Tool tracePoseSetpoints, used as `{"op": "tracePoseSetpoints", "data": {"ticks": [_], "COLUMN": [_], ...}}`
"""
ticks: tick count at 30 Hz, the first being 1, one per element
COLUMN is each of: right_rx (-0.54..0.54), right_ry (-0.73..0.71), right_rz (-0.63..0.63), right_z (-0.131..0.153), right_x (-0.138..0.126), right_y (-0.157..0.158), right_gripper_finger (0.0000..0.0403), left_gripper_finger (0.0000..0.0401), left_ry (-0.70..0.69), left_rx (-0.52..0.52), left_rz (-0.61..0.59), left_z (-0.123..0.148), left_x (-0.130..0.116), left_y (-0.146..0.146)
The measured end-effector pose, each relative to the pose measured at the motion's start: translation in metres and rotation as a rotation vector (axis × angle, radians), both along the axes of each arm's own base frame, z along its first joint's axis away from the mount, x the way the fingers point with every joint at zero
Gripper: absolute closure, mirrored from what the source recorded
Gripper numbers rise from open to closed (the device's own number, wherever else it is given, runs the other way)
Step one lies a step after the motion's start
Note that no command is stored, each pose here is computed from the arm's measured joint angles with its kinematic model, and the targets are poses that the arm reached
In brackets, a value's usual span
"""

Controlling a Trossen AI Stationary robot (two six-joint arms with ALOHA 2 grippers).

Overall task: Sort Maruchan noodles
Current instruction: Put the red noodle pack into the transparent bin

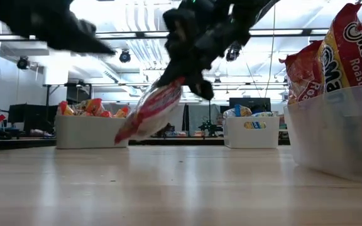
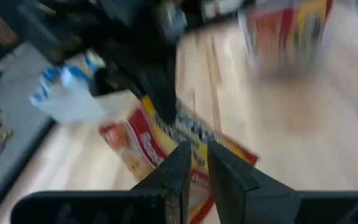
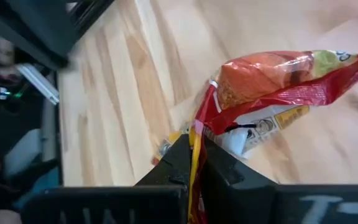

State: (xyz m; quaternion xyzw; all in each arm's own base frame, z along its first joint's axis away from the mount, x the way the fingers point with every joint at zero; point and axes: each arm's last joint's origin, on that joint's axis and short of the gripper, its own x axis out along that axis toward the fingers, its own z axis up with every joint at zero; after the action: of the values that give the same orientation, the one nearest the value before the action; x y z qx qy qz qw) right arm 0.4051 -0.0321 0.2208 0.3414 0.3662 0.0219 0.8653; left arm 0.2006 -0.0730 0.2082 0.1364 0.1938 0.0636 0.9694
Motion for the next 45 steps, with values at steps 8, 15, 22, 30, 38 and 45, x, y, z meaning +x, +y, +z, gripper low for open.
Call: {"op": "tracePoseSetpoints", "data": {"ticks": [8, 15, 22, 30, 38, 45], "right_rx": [-0.183, -0.250, -0.226, -0.125, -0.112, -0.025], "right_ry": [-0.018, -0.039, -0.141, -0.018, 0.515, 0.689], "right_rz": [-0.082, -0.184, -0.156, -0.167, -0.269, -0.215], "right_z": [0.062, 0.111, 0.141, 0.159, 0.169, 0.154], "right_x": [-0.041, -0.090, -0.118, -0.141, -0.174, -0.173], "right_y": [0.020, 0.041, 0.061, 0.069, 0.071, 0.098], "right_gripper_finger": [0.0394, 0.0394, 0.0394, 0.0394, 0.0394, 0.0394], "left_gripper_finger": [0.0364, 0.0335, 0.0253, 0.0197, 0.0193, 0.0193], "left_ry": [-0.275, -0.361, -0.367, -0.339, -0.336, -0.334], "left_rx": [-0.084, -0.049, 0.046, 0.080, 0.100, 0.108], "left_rz": [-0.018, -0.069, -0.117, -0.108, -0.081, -0.079], "left_z": [0.039, 0.054, 0.064, 0.060, 0.060, 0.060], "left_x": [-0.011, -0.010, -0.005, -0.001, -0.001, -0.001], "left_y": [0.005, 0.004, 0.000, -0.001, 0.000, 0.000]}}
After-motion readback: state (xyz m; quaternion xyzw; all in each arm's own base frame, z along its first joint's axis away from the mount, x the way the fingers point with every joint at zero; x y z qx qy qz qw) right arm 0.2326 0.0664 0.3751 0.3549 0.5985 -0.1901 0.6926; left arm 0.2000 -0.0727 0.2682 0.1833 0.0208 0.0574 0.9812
